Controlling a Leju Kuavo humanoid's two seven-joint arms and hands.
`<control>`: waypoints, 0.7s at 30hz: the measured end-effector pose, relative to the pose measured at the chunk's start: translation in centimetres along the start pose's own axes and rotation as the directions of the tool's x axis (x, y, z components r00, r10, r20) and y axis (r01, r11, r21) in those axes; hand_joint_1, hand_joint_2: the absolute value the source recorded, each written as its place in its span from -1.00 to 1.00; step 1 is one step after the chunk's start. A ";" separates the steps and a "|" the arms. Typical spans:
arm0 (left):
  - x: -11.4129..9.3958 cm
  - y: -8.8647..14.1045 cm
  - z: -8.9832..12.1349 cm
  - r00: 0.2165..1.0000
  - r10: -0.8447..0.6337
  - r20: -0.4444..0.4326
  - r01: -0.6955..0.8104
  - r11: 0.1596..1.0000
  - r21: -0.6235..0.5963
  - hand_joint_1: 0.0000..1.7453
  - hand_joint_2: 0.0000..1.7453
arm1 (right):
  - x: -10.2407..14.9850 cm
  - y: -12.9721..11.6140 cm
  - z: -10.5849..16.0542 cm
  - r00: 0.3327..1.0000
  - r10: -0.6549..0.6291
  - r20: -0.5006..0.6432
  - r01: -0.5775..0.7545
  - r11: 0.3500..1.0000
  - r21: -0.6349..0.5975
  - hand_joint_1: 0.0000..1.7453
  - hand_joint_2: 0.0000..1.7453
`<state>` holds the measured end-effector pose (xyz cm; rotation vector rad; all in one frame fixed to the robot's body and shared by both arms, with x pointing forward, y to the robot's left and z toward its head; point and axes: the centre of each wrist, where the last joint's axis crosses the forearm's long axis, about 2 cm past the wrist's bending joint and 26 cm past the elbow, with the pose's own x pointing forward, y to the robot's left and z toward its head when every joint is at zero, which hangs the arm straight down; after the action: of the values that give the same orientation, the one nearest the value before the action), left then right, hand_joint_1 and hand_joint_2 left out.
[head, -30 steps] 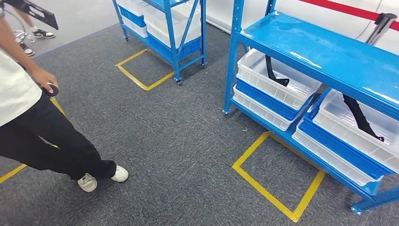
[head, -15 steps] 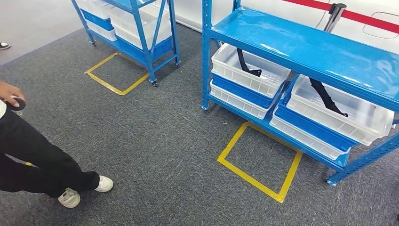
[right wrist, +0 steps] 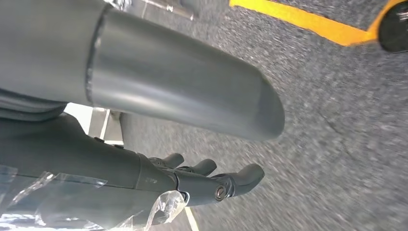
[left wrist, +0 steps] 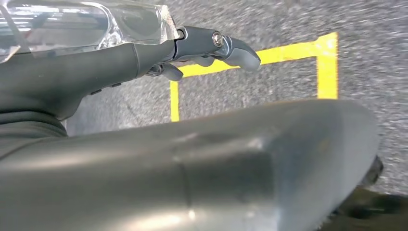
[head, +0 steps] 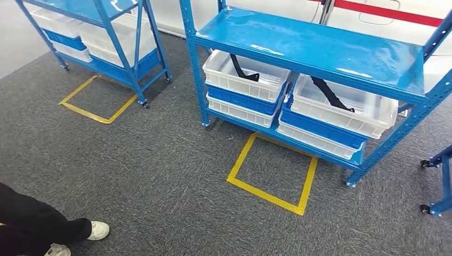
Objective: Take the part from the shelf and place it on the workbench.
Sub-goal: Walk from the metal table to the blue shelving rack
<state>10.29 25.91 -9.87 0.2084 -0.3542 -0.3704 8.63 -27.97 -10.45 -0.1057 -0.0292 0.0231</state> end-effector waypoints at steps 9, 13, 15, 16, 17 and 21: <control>0.0 -0.4 0.1 1.000 0.006 -0.002 -0.006 1.000 0.022 -1.00 -1.00 | -0.4 -0.1 -0.1 1.000 -0.003 -0.008 0.003 1.000 0.000 -1.00 -1.00; -0.2 -0.6 0.2 1.000 0.006 -0.005 -0.006 1.000 0.019 -1.00 -1.00 | -0.3 -0.1 -0.1 1.000 -0.004 -0.007 0.004 1.000 0.002 -1.00 -1.00; -0.1 -0.6 0.2 1.000 0.006 -0.002 -0.006 1.000 0.018 -1.00 -1.00 | -0.3 -0.2 -0.1 1.000 -0.005 -0.006 0.005 1.000 -0.001 -1.00 -1.00; 0.0 -0.6 0.2 1.000 0.005 -0.001 -0.005 1.000 0.018 -1.00 -1.00 | -0.2 -0.2 -0.1 1.000 -0.005 -0.005 0.005 1.000 -0.002 -1.00 -1.00; 0.0 -0.6 0.2 1.000 0.005 0.001 -0.005 1.000 0.018 -1.00 -1.00 | -0.2 -0.2 -0.1 1.000 -0.006 -0.004 0.006 1.000 -0.002 -1.00 -1.00; 0.3 -0.6 0.1 1.000 0.003 0.007 -0.003 1.000 0.020 -1.00 -1.00 | -0.2 -0.2 -0.1 1.000 -0.007 -0.003 0.007 1.000 -0.002 -1.00 -1.00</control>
<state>10.30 25.26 -9.80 0.2261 -0.3656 -0.3648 8.40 -28.20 -10.50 -0.1075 -0.0265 0.0154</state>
